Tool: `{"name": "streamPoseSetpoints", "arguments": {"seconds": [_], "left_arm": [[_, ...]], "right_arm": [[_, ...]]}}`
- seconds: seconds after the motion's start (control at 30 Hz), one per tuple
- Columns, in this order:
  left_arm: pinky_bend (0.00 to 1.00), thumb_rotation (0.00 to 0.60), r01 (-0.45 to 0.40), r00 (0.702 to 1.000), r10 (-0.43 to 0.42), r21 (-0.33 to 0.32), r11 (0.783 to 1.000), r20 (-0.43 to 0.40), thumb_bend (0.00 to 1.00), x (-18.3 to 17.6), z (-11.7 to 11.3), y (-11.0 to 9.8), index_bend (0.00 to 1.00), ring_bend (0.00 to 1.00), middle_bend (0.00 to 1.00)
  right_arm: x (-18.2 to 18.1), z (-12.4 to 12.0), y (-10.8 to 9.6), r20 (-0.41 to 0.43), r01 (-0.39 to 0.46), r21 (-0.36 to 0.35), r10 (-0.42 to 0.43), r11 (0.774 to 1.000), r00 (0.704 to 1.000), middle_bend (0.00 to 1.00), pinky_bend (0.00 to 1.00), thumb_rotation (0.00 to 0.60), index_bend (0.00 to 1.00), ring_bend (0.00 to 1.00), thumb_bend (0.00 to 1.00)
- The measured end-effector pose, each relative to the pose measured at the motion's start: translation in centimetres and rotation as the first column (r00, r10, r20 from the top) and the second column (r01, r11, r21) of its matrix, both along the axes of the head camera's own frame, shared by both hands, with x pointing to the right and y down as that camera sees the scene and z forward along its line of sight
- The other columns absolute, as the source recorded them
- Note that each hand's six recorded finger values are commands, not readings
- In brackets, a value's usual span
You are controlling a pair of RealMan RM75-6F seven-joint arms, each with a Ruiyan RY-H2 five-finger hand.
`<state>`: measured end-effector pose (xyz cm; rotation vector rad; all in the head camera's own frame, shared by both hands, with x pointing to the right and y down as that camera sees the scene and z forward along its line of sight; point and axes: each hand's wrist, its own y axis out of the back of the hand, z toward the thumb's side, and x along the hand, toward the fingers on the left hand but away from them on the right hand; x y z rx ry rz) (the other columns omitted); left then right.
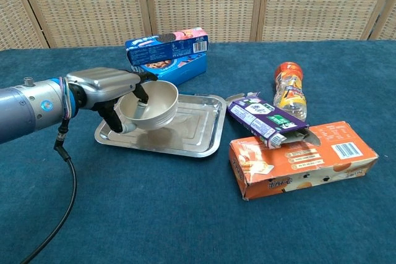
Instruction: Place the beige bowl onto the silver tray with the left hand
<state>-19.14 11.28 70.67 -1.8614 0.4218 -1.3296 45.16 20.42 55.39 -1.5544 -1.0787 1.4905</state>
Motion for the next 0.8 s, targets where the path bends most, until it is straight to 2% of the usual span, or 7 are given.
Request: {"name": "streamPoseSetpoints", "arguments": {"seconds": [0.03, 0.1, 0.17, 0.37, 0.47, 0.67, 0.8], "left_arm": [[0.00, 0.600, 0.006, 1.000, -0.006, -0.001, 1.000, 0.008, 0.29, 0.0, 0.1, 0.0, 0.28, 0.00, 0.00], [0.00, 0.600, 0.019, 1.000, -0.018, -0.001, 1.000, 0.021, 0.18, -0.1, 0.1, 0.0, 0.08, 0.00, 0.00], [0.00, 0.600, 0.033, 0.999, -0.032, -0.003, 0.999, 0.027, 0.15, -0.1, 0.1, 0.0, 0.01, 0.00, 0.00], [0.00, 0.600, 0.048, 0.999, -0.048, -0.006, 0.999, 0.004, 0.11, -0.4, -1.3, -0.1, 0.00, 0.00, 0.00], [0.00, 0.600, 0.078, 0.997, -0.077, 0.017, 0.997, -0.023, 0.05, -1.7, -3.0, -0.5, 0.00, 0.00, 0.00], [0.00, 0.600, 0.176, 0.984, -0.171, 0.123, 0.977, -0.047, 0.00, -7.5, -7.8, -1.0, 0.00, 0.00, 0.00], [0.00, 0.600, 0.254, 0.967, -0.253, 0.221, 0.942, -0.031, 0.00, -13.7, -10.8, 0.0, 0.00, 0.00, 0.00]], "right_arm": [[0.0, 0.0, 0.0, 0.000, -0.001, 0.000, 0.001, 1.000, 1.000, 0.00, 0.00, 0.600, 0.00, 0.00, 0.00], [0.1, 0.0, 0.0, 0.000, 0.000, 0.002, 0.000, 1.000, 1.000, 0.00, 0.00, 0.600, 0.00, 0.00, 0.00], [0.0, 0.0, 0.0, 0.000, 0.001, 0.001, -0.001, 1.000, 1.000, 0.00, 0.00, 0.600, 0.00, 0.00, 0.00], [-0.1, 0.0, 0.1, 0.001, 0.006, 0.003, -0.006, 1.000, 1.000, 0.00, 0.00, 0.600, 0.00, 0.00, 0.00], [-0.3, 0.0, 0.1, 0.004, 0.011, 0.002, -0.011, 1.000, 1.000, 0.00, 0.00, 0.600, 0.00, 0.00, 0.00], [-0.2, -0.2, 0.2, 0.008, 0.011, 0.005, -0.012, 1.000, 1.000, 0.00, 0.00, 0.600, 0.00, 0.00, 0.00], [-0.5, -0.6, 0.3, 0.016, 0.022, 0.019, -0.022, 1.000, 1.000, 0.00, 0.00, 0.600, 0.00, 0.00, 0.00]]}}
